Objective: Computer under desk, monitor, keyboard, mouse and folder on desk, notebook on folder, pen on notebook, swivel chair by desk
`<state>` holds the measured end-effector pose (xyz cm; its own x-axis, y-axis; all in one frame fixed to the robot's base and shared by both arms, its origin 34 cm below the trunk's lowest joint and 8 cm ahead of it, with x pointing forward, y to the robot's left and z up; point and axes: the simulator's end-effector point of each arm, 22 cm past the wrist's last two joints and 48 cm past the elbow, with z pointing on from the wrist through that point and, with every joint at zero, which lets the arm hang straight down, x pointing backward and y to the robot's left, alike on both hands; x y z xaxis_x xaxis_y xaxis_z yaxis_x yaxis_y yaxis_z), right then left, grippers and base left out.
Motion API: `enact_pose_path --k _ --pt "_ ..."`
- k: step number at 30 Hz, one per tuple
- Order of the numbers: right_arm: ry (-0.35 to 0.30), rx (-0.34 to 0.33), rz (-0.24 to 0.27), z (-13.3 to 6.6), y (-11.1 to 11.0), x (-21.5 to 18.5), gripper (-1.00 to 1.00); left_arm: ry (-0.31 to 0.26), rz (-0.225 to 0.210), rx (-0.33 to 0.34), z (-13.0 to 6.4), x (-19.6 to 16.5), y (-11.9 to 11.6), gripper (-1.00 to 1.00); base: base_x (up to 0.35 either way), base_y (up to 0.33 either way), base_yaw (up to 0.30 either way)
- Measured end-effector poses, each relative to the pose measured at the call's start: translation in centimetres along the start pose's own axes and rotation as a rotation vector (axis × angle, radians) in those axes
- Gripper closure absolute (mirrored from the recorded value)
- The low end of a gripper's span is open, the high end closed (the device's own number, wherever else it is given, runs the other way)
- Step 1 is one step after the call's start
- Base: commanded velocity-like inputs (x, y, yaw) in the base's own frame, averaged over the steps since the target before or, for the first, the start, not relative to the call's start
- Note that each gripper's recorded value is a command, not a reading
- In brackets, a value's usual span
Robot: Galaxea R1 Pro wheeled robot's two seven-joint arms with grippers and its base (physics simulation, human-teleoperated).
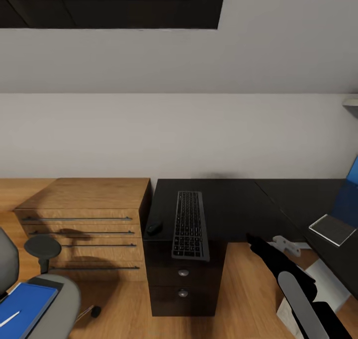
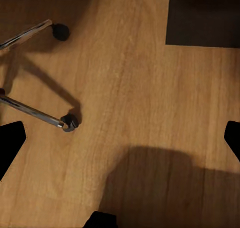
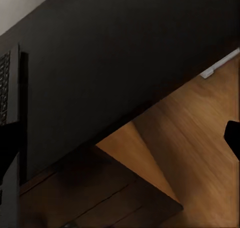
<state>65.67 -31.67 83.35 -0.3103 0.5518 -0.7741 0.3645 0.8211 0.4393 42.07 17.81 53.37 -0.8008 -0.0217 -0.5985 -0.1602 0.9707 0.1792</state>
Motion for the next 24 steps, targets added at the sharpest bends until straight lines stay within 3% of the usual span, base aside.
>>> enact_pose_path --k 6,16,24 --pt "0.000 0.011 0.005 -0.4 -0.1 -1.2 -1.00 -0.023 -0.011 -0.007 -0.7 -1.0 0.5 -1.00 0.000 0.000 0.000" --pt "-0.033 0.048 -0.061 -1.1 -0.4 -3.6 -1.00 -0.045 -0.022 -0.008 -2.0 -2.5 0.9 -1.00 0.000 0.000 0.000" --pt "-0.166 0.189 -0.287 -1.6 -2.7 -6.8 -1.00 -0.046 -0.023 -0.010 -2.1 -2.6 1.0 -1.00 0.000 0.000 0.000"
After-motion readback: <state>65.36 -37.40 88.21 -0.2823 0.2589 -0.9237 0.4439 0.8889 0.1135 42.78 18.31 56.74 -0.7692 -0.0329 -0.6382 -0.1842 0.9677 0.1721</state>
